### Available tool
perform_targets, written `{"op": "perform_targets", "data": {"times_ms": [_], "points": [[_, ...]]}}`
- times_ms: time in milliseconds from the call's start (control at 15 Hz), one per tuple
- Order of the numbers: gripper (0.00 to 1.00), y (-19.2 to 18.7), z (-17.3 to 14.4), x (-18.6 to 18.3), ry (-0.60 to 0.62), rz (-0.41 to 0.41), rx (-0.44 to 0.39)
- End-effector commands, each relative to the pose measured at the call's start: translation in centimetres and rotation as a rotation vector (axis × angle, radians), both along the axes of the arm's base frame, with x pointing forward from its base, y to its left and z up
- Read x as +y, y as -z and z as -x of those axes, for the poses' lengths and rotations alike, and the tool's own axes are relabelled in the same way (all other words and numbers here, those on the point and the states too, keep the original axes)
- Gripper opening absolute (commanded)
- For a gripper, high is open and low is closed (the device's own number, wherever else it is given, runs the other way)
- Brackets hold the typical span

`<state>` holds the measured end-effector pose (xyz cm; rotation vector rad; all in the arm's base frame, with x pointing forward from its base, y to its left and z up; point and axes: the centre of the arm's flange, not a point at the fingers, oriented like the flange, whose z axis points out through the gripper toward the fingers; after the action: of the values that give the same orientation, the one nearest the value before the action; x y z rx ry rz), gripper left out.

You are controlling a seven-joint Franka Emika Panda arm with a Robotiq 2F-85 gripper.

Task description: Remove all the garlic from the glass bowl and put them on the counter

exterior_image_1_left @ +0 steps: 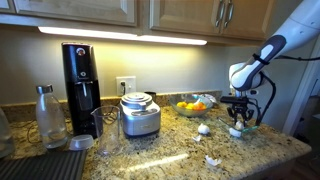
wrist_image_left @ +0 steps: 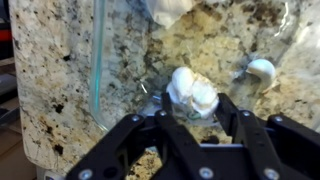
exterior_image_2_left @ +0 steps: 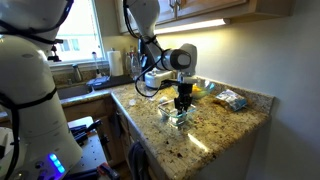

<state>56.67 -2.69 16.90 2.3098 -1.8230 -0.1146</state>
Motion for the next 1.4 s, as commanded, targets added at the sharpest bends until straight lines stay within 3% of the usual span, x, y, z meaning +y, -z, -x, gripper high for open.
{"op": "perform_targets", "data": {"times_ms": [0, 67, 200, 333, 867, 1333], "points": [[0.52, 0.3, 0.1, -0.5, 0.032, 0.016, -0.002], [0.5, 0.3, 0.1, -0.5, 0.034, 0.016, -0.001], [0.32, 0.3, 0.2, -0.4, 0.031, 0.014, 0.002], [0.2, -0.6, 0.2, -0.4, 0.015, 0.006, -0.01], [0.17, -5.0, 0.7, 1.2, -0.082, 0.005, -0.073], [0.17, -9.7, 0.4, 6.4, -0.3, 0.048, -0.124]]}}
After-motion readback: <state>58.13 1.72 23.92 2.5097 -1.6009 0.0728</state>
